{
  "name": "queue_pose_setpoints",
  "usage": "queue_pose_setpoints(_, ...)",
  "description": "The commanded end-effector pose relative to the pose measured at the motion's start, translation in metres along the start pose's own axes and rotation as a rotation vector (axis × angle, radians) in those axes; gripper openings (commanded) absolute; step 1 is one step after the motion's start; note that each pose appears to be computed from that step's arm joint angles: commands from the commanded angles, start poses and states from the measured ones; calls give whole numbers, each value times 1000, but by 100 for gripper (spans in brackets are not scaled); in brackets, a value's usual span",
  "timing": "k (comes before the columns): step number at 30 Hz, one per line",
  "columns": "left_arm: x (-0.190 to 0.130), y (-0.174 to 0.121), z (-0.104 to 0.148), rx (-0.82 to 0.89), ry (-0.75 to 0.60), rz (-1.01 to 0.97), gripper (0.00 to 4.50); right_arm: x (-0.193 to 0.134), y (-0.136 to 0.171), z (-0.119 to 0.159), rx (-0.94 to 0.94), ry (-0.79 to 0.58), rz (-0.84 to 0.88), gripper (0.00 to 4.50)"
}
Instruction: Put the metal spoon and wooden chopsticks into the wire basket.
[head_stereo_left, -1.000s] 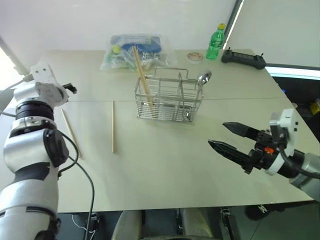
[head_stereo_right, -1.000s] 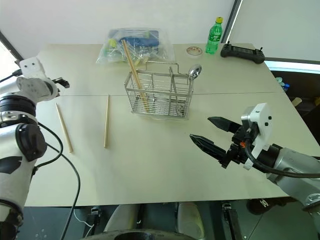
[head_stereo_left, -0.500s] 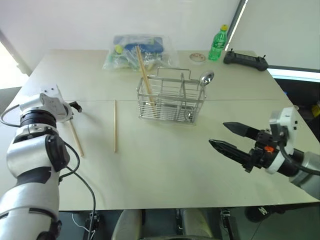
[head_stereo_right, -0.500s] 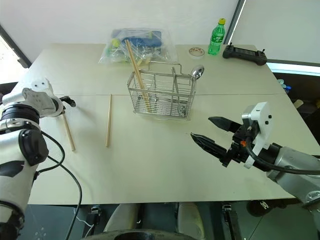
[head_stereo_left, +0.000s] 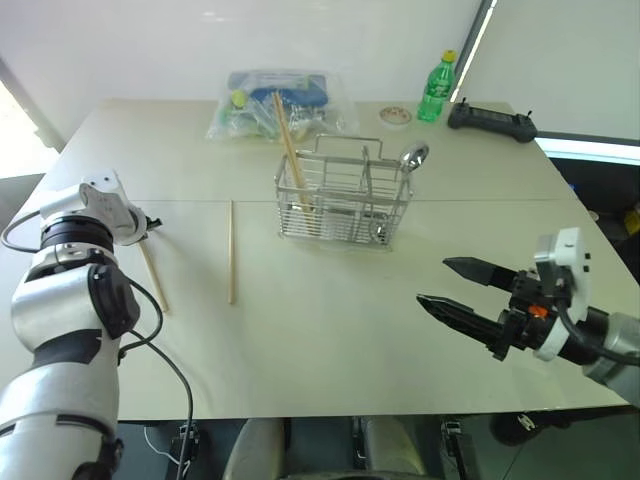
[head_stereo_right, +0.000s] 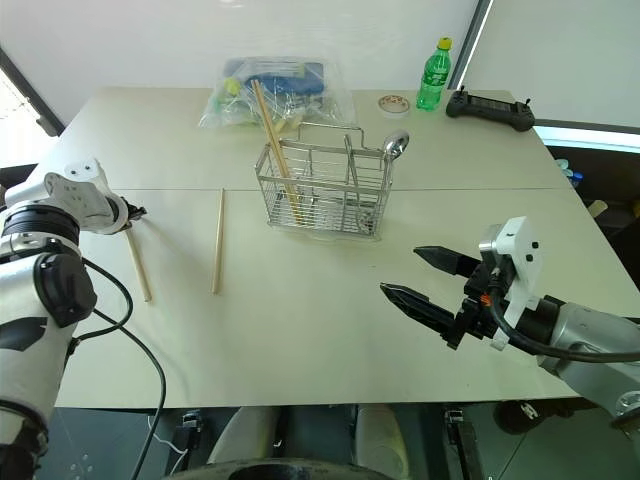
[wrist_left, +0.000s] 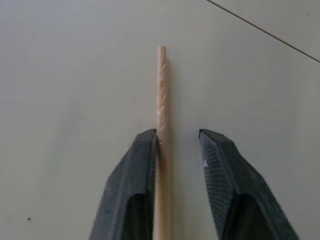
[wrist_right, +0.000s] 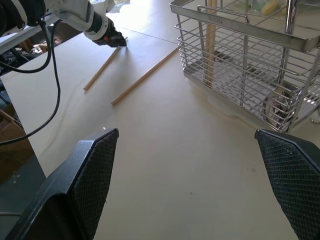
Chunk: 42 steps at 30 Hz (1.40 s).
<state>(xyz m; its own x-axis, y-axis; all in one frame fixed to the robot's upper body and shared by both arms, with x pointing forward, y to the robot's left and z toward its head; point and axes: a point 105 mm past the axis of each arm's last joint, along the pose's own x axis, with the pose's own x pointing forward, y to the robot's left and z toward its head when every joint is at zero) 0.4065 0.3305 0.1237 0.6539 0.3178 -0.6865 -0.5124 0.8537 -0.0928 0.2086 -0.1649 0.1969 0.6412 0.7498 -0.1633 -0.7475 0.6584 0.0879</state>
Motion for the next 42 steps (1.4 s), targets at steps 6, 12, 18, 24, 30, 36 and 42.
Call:
queue_pose_setpoints(6, -8, -9, 13, -40, -26, -35, 7, -1, 2, 9, -41, -44, -6, 450)
queue_pose_setpoints(12, -22, -43, 42, -97, -155, -242, 7, -2, -1, 9, -31, -45, -9, 450)
queue_pose_setpoints(18, -87, -85, 119, -141, -572, -626, 7, -3, -2, 11, -31, -28, -3, 450)
queue_pose_setpoints(24, -213, -104, 170, -8, -1095, -1001, 7, -5, -3, 12, -23, -22, -16, 450)
queue_pose_setpoints(30, -270, -153, 149, 111, -1155, -1235, 7, -4, -1, 11, -10, -35, -32, 450)
queue_pose_setpoints(36, -269, -197, 103, 288, -1130, -1328, 7, -5, 2, 14, -15, -61, -59, 450)
queue_pose_setpoints(42, -263, -221, 83, 319, -1120, -1368, 7, -9, 8, 21, -39, -81, -79, 450)
